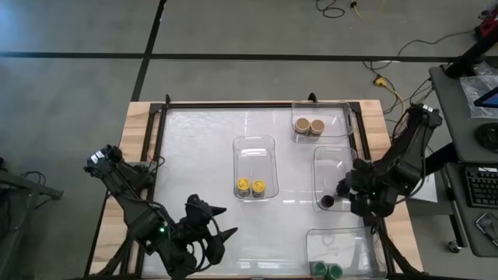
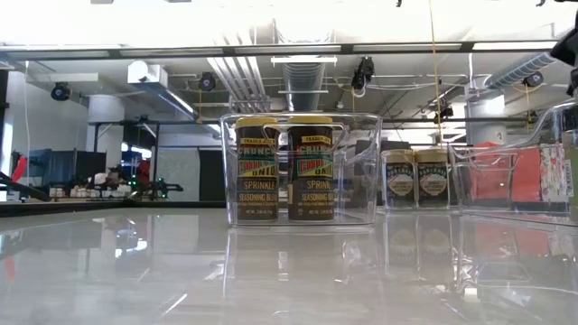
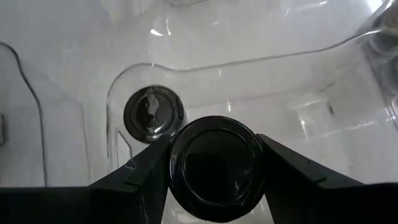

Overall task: Sort spices by type
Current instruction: Put the black seasoning bottle into the middle right transparent bin

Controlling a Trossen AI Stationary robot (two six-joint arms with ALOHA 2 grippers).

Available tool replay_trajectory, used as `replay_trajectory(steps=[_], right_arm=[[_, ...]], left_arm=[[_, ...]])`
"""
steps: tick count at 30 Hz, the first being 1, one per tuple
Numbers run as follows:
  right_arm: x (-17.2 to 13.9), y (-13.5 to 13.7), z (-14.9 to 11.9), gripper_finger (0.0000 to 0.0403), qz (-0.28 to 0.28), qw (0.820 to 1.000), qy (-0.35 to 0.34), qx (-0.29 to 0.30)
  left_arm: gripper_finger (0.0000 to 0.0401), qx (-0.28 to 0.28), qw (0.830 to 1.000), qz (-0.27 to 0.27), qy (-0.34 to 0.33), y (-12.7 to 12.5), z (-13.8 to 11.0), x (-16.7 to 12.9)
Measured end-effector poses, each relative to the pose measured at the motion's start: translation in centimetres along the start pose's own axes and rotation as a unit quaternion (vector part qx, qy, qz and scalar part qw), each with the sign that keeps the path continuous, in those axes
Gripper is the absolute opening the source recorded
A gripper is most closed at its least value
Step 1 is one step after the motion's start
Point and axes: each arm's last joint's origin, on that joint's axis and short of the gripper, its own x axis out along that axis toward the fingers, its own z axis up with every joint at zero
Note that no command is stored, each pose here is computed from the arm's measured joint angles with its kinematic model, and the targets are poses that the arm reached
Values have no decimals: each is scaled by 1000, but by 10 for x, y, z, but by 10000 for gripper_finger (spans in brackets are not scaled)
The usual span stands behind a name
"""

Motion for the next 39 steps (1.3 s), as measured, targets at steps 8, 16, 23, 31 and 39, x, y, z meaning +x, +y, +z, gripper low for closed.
replay_trajectory(steps=[8,16,23,31,39], right_arm=[[10,3,-16,199,14,1000,5,-7],[18,3,-26,202,10,1000,-3,-15],[28,10,-30,199,26,999,-17,-16],[35,15,-32,205,4,999,-14,-38],[38,21,-32,206,15,999,-14,-33]], left_arm=[[316,-14,1000,-17,-2,-5,-2,-3],[316,-18,1000,-24,-3,-7,-4,-6],[316,-17,1000,-22,-6,-7,-3,-5],[316,-18,1000,-22,-6,-6,-3,-5],[316,-18,1000,-21,-6,-6,-3,-5]])
